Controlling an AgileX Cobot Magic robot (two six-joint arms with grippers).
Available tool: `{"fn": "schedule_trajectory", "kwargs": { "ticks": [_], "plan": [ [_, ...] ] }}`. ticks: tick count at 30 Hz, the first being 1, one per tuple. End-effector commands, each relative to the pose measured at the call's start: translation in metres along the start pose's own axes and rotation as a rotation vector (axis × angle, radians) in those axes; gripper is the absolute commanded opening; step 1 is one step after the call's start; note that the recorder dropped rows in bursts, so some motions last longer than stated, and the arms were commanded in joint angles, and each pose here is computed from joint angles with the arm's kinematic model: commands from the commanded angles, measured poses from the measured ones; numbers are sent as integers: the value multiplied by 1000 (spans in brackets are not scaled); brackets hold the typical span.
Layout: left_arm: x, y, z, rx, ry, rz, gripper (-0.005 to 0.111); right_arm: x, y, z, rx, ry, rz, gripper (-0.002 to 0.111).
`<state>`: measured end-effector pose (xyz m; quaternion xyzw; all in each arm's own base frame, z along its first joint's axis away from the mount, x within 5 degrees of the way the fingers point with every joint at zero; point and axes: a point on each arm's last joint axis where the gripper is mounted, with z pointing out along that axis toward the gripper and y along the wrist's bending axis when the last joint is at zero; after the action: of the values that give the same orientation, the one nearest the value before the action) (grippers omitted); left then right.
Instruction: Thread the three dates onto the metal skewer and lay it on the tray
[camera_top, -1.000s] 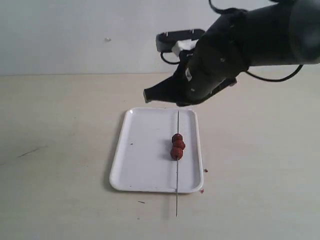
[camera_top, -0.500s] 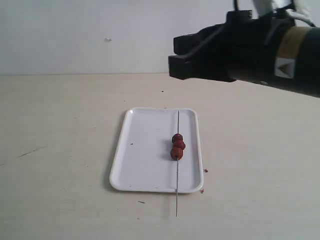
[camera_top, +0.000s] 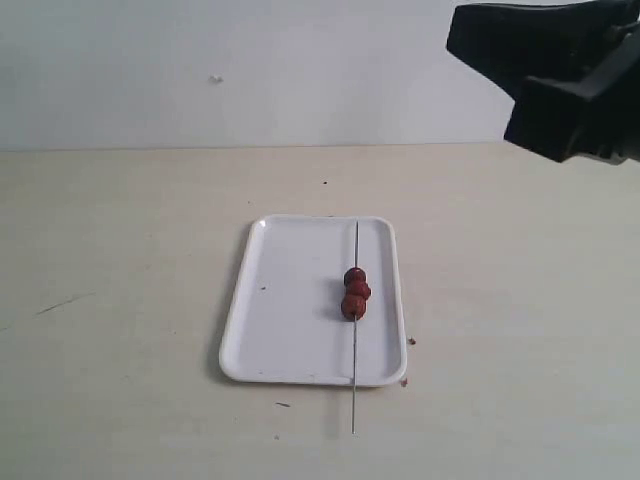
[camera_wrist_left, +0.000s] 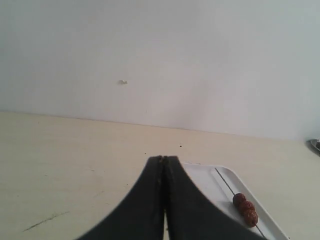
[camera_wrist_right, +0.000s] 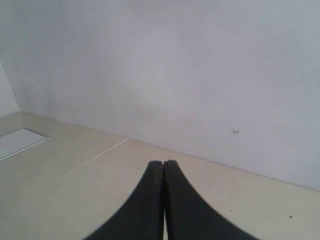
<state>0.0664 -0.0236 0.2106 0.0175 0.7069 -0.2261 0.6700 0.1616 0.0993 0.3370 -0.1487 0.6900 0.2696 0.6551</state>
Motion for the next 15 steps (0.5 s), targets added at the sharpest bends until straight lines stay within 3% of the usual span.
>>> {"fn": "schedule_trajectory", "kwargs": {
  "ticks": [1, 3, 6, 8, 11, 15],
  "plan": [
    [1, 0, 0, -2, -1, -12, 0, 1, 1, -1, -4, 0, -61, 0],
    [1, 0, 0, -2, -1, -12, 0, 4, -10, -10, 89, 79, -165, 0],
    [1, 0, 0, -2, -1, -12, 0, 6, -36, -50, 339, 86, -3, 0],
    [1, 0, 0, -2, -1, -12, 0, 12, -48, -87, 512, 12, 13, 0],
    [1, 0, 0, -2, -1, -12, 0, 15, -43, -125, 636, -114, -17, 0],
    [1, 0, 0, -2, -1, -12, 0, 19, -36, -147, 707, -112, -49, 0]
  ]
}}
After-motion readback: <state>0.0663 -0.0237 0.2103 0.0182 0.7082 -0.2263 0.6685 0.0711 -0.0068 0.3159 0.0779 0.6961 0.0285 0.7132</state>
